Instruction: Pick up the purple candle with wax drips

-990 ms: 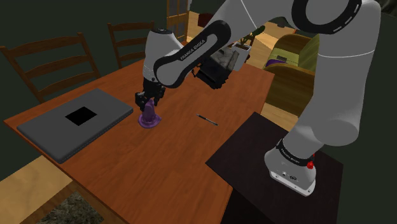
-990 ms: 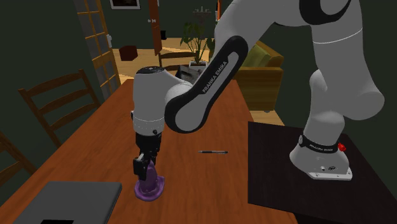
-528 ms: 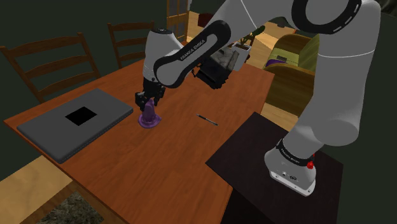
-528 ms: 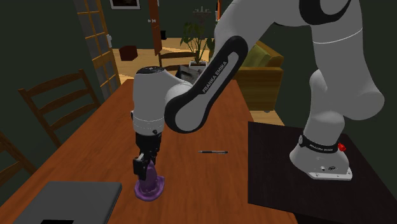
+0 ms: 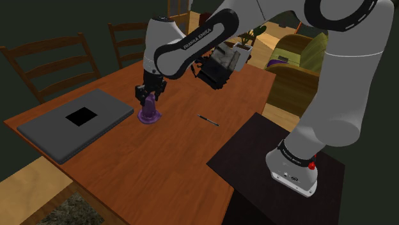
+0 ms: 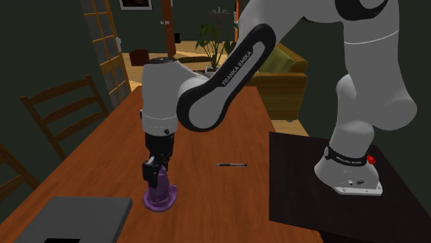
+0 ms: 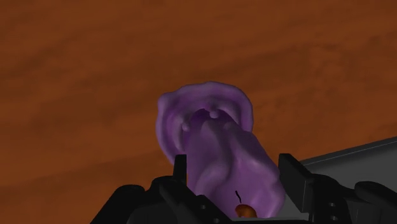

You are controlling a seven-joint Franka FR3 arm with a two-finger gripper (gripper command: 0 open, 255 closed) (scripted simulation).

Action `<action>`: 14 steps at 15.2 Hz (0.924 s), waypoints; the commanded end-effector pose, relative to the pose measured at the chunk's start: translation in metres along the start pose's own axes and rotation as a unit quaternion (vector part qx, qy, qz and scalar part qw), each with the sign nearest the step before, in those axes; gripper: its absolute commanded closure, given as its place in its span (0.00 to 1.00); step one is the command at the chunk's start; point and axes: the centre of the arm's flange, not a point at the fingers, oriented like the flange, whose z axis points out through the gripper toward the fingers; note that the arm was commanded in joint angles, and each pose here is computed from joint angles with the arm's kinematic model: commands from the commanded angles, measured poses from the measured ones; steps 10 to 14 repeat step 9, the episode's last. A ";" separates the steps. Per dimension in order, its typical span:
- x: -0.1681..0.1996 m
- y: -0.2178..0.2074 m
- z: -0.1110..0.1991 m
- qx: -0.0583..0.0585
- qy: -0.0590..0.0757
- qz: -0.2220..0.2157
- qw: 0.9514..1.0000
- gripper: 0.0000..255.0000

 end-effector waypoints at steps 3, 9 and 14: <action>0.003 -0.004 -0.021 0.000 0.000 0.000 1.000 1.00; 0.006 -0.007 -0.043 0.000 0.000 0.000 1.000 1.00; 0.006 -0.007 -0.043 0.000 0.000 0.000 1.000 1.00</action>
